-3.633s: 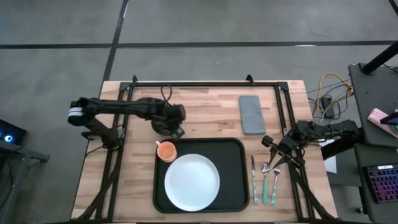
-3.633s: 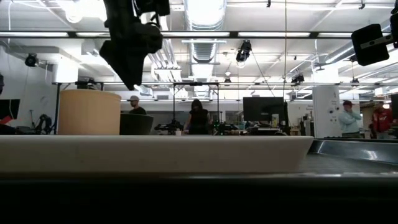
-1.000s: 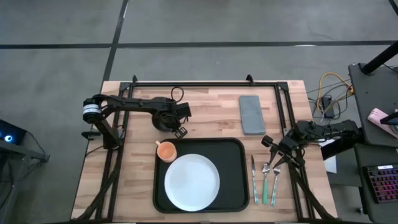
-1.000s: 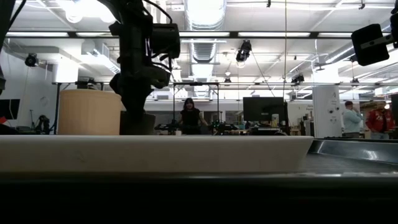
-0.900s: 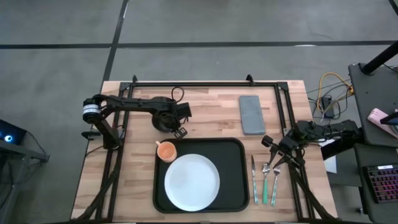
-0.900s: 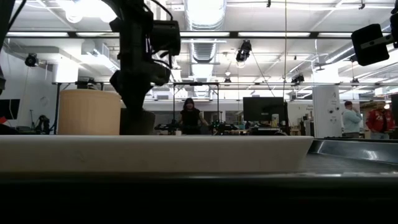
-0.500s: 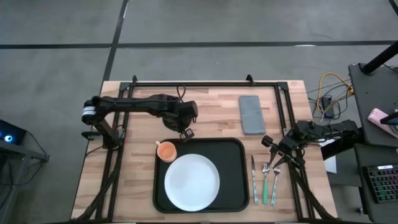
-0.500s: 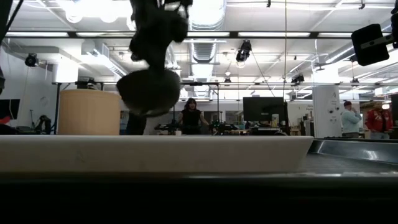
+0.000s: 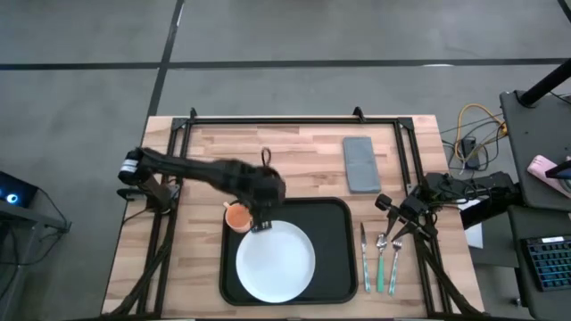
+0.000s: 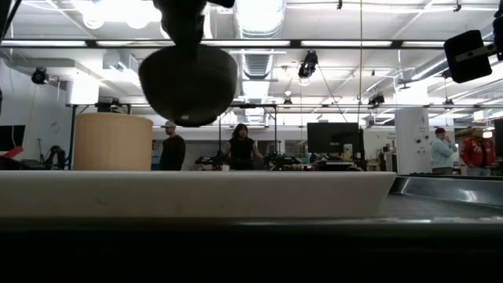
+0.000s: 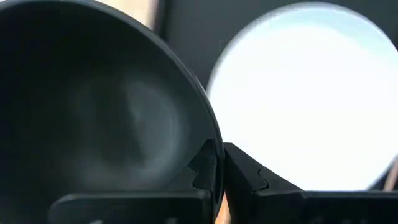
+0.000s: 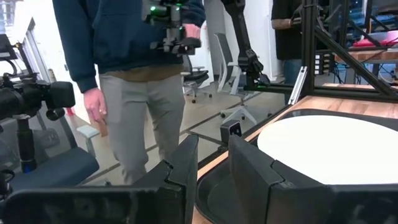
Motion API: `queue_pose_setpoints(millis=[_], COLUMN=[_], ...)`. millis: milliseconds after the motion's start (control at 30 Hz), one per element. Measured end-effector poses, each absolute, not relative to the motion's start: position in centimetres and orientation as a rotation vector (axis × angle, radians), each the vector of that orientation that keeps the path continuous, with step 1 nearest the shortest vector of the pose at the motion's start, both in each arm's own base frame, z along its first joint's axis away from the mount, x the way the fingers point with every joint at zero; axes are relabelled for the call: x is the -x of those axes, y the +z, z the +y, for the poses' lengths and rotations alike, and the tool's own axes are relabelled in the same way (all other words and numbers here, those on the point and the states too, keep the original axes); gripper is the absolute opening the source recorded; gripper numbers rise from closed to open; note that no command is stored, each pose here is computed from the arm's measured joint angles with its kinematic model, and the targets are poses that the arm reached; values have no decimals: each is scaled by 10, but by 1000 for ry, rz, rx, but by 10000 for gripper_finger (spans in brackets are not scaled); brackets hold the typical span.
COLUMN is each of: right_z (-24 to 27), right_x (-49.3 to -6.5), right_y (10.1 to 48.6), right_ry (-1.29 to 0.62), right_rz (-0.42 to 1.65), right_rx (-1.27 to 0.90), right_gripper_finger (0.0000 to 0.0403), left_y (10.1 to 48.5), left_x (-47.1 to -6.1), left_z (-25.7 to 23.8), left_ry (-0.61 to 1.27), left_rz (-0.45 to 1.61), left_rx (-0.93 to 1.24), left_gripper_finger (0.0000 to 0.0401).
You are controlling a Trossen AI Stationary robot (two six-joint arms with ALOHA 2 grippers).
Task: Set up tray
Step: Stack the black bowl on top of the white plate on the black tray
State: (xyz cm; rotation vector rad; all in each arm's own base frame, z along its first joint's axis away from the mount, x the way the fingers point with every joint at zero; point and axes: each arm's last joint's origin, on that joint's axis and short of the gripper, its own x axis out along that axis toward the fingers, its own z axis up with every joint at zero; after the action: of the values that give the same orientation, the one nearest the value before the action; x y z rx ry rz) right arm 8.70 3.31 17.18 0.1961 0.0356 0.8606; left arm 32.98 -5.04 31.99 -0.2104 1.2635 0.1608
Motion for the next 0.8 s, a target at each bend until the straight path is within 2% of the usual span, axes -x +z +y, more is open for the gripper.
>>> queue_pose_setpoints(millis=[433,633,800], right_z=[33,33,33], right_x=[-87,-87,-87], right_y=[172,172,172], right_ry=[860,861,861], right_rz=[36,36,37], right_rx=[-196,-196,-197], right_gripper_finger=[68,74,80], left_y=[318,320,304], left_x=[-389,-399,-403], left_z=[-120,-148,-161], left_ry=[116,181,209], left_rz=[1253,1278,1313], left_rx=[166,77,73], left_gripper_finger=[0,0,0])
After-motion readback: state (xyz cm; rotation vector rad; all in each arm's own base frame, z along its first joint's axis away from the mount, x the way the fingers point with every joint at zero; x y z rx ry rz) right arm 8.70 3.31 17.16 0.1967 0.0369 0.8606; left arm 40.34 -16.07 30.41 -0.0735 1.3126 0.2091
